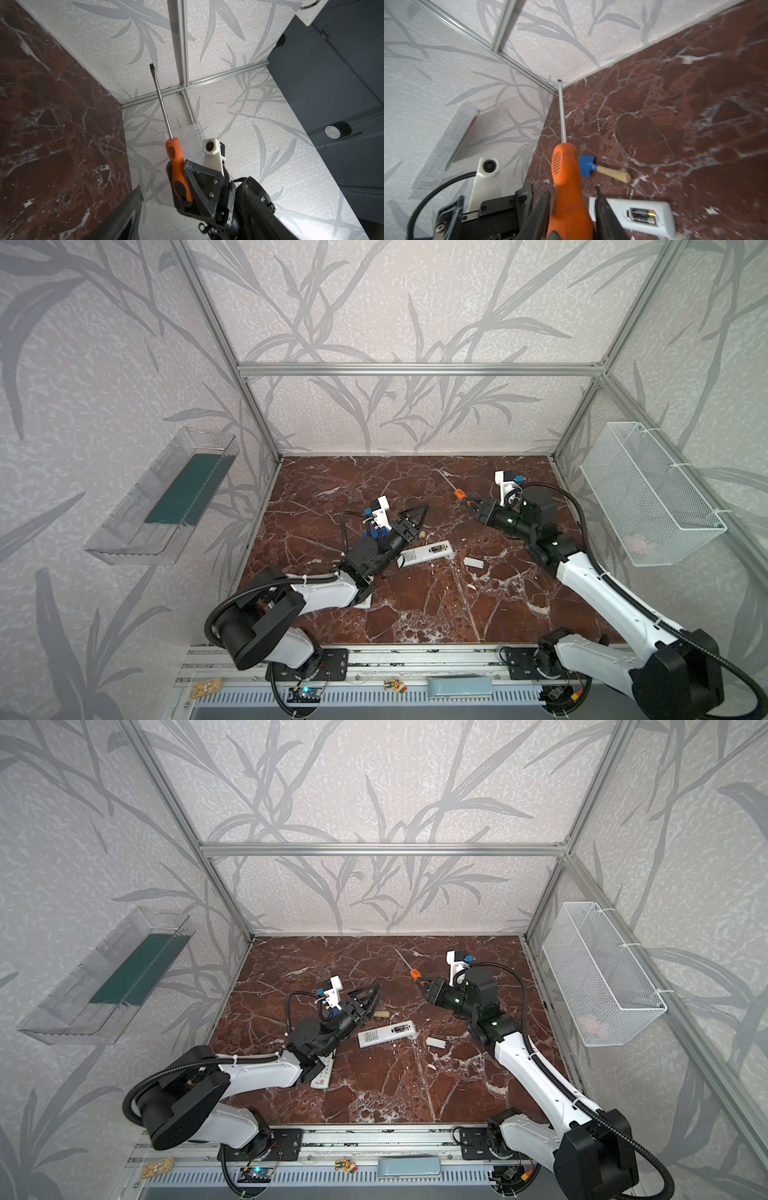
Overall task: Unload the batteries from the remote control
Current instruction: 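Release the screwdriver with the left gripper while the right gripper holds it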
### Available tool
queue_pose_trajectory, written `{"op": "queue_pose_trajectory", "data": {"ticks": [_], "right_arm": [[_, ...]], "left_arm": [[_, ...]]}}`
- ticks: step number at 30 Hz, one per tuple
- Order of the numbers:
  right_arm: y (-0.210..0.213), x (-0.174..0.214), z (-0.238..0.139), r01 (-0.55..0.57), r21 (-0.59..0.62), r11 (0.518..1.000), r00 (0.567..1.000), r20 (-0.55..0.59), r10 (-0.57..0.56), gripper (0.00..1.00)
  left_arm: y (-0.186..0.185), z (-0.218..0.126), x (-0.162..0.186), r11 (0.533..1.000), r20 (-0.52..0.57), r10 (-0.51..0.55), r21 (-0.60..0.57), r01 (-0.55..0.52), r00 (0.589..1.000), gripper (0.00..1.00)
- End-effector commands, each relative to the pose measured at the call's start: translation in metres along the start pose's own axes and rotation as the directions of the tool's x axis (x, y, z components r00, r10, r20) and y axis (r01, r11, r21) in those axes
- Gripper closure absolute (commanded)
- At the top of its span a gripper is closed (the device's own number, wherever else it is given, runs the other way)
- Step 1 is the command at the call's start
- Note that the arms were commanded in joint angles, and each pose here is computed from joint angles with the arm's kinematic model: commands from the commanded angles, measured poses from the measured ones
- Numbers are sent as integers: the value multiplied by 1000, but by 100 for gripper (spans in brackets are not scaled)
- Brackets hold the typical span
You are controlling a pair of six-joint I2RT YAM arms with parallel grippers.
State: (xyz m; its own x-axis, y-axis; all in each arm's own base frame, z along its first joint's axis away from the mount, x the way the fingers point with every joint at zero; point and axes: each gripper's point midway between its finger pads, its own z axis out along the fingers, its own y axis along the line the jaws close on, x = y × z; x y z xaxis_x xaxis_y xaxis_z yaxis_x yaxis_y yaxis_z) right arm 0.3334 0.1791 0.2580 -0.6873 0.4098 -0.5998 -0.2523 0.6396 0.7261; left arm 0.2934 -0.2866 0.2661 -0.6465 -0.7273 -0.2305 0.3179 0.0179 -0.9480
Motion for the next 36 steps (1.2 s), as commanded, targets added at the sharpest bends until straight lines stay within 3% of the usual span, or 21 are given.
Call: {"op": "queue_pose_trajectory", "data": {"ticks": [1, 3, 4, 6, 8, 10, 12, 17, 20, 22, 24, 29, 30, 32, 36], "right_arm": [[-18, 12, -23, 47, 111, 993, 987, -159, -29, 100], [-27, 21, -31, 70, 142, 987, 966, -256, -31, 100], [-30, 27, -35, 90, 151, 984, 952, -303, -41, 100], [-33, 36, -43, 134, 170, 976, 928, -367, -64, 100], [-36, 43, -50, 165, 187, 968, 908, -411, -76, 100], [-36, 46, -56, 181, 193, 964, 894, -440, -80, 100], [-35, 47, -59, 189, 198, 962, 889, -451, -82, 100], [-32, 45, -69, 216, 228, 949, 869, -489, -80, 100], [-32, 46, -74, 224, 246, 943, 864, -498, -75, 100], [-34, 48, -76, 221, 259, 940, 857, -511, -61, 100], [-36, 51, -77, 215, 269, 939, 851, -523, -45, 100], [-25, 67, -65, 76, 202, 977, 823, -565, 53, 100], [-19, 71, -62, 35, 169, 985, 812, -579, 71, 100], [-9, 78, -58, -39, 116, 992, 787, -609, 102, 100], [-14, 83, -56, -53, 128, 990, 764, -633, 123, 100]], "left_arm": [[20, -19, 10, 987, -110, 87, -126, -100, 990, 12], [27, -32, 11, 949, -211, 175, -224, -222, 962, 3], [32, -42, 10, 901, -275, 240, -295, -319, 931, 1], [32, -62, 3, 749, -428, 387, -370, -549, 817, 0], [29, -82, -8, 564, -579, 483, -369, -739, 657, 1], [31, -94, -14, 454, -694, 487, -317, -833, 530, 0], [34, -103, -14, 389, -788, 460, -236, -891, 409, 0], [52, -113, -3, 358, -907, 382, -33, -933, 178, 1], [62, -115, -2, 304, -921, 388, 79, -949, 48, 2], [66, -113, -7, 264, -917, 399, 107, -959, 8, 2], [67, -112, -1, 253, -900, 430, 200, -947, -75, 1], [81, -119, 0, 195, -864, 413, 392, -899, -288, 0], [84, -121, -4, 185, -864, 400, 402, -897, -305, 0], [90, -125, -13, 190, -874, 381, 395, -899, -303, 0], [96, -129, -22, 203, -876, 385, 388, -899, -291, 0]]}}
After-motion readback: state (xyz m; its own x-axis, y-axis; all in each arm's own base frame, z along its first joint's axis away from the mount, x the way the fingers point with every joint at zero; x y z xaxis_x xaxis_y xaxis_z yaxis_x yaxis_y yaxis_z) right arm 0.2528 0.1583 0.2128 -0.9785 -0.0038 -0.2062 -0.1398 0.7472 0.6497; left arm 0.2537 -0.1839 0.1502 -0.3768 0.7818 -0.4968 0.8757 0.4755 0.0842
